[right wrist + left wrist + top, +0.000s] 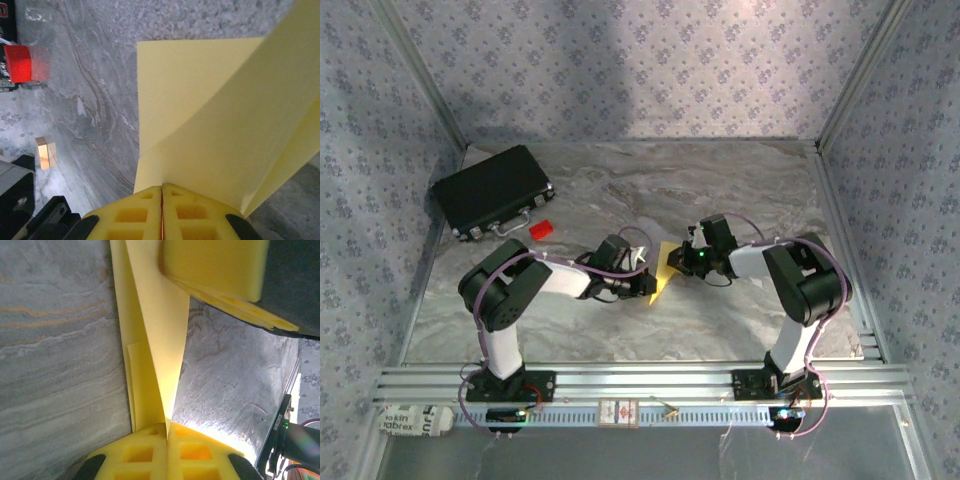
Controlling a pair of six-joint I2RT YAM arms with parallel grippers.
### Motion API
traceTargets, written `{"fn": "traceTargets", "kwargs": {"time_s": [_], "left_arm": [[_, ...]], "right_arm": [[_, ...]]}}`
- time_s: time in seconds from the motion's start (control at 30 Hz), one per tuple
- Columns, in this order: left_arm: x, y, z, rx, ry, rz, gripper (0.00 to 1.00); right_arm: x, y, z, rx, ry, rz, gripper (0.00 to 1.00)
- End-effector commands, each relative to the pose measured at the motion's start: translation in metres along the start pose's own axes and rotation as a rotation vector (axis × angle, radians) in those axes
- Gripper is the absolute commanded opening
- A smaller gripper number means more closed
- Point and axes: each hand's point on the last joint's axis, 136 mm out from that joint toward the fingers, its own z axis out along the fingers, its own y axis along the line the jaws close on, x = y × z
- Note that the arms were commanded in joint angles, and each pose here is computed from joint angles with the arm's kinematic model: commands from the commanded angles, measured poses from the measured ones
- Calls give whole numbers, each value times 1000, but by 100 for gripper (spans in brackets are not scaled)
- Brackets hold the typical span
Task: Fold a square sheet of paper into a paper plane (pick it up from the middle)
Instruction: Fold the wing for the fifth time at the center of the table.
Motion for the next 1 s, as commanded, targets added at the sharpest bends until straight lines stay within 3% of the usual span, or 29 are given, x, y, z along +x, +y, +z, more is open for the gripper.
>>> {"fn": "traceTargets", "kwargs": {"time_s": [0.0, 0.17, 0.47, 0.73, 0.97], "left_arm": [[31, 38, 1, -120, 110, -85, 0], [22, 22, -2, -92, 95, -62, 3], [-9, -12, -18, -47, 6, -37, 26], [-23, -17, -21, 28, -31, -82, 27], [-21, -21, -15, 77, 1, -111, 27]], "right_arm": [[7, -26, 2, 111, 40, 30, 9], [13, -35, 3, 160, 72, 30, 8], [20, -39, 4, 201, 105, 20, 8], [23, -40, 5, 207, 111, 19, 8], [23, -42, 5, 212, 111, 20, 8]]}}
